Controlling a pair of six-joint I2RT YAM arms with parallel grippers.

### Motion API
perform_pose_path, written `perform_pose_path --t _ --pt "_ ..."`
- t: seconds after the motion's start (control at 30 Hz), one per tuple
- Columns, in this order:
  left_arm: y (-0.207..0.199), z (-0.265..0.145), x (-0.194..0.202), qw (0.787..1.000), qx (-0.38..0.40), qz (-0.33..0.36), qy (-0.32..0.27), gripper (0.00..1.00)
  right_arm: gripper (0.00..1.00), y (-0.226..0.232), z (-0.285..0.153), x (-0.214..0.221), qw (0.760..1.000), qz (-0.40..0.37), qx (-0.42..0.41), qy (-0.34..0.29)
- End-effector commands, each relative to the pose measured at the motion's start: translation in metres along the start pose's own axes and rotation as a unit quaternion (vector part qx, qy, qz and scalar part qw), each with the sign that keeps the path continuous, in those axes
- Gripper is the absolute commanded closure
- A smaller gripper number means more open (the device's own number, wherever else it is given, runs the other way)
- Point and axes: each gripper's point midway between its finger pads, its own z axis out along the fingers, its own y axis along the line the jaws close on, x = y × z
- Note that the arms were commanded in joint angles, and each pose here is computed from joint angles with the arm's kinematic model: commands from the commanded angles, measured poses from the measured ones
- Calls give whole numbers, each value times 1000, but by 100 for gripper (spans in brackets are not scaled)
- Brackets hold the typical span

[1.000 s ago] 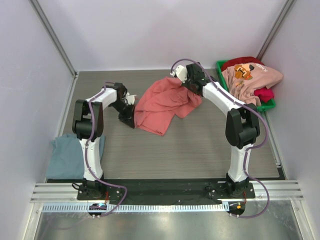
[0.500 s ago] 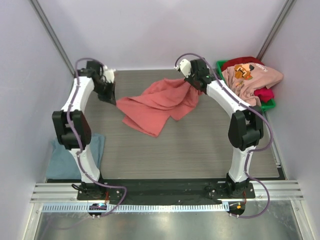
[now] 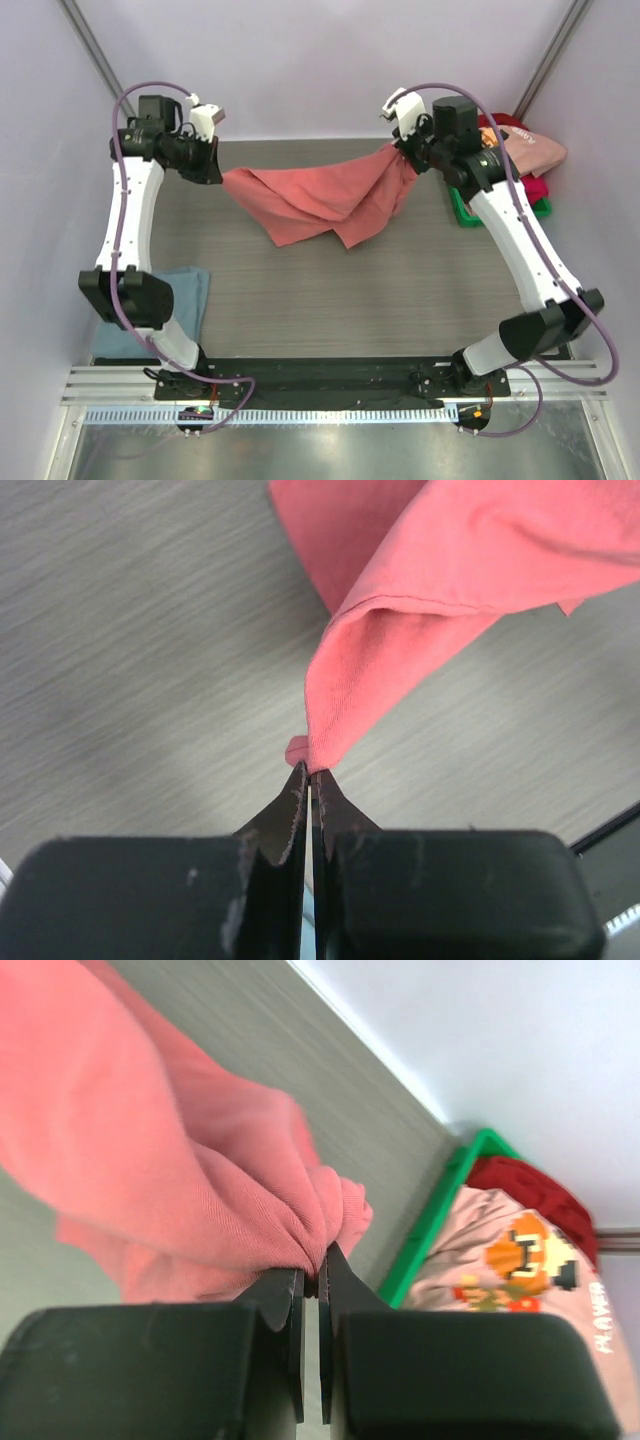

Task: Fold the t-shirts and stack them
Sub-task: Flatten the tshirt out

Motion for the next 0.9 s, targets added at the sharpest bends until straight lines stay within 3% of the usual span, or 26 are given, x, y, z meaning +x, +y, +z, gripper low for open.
perform_pose_path --t 0.0,0.17,0.27,0.5,0.73,0.77,0.87 --pt "-35 -57 -14 997 11 45 -69 100 99 21 -54 -23 996 49 -48 -55" --pt "-45 -119 -34 981 -58 94 -158 100 99 21 -97 -41 993 46 -49 -98" --pt "-46 -121 -33 980 -59 92 -165 100 99 26 -99 -35 993 31 -55 -96" --pt "-16 -35 -18 997 -11 38 -65 100 99 39 -18 13 996 -9 -84 -8" --pt "16 62 8 999 26 -35 26 100 99 50 70 63 992 -35 -104 55" --pt "21 71 9 998 24 -40 31 100 97 49 79 68 992 -36 -101 64" --pt "37 98 18 997 12 -52 56 100 70 33 104 66 994 -24 -67 80"
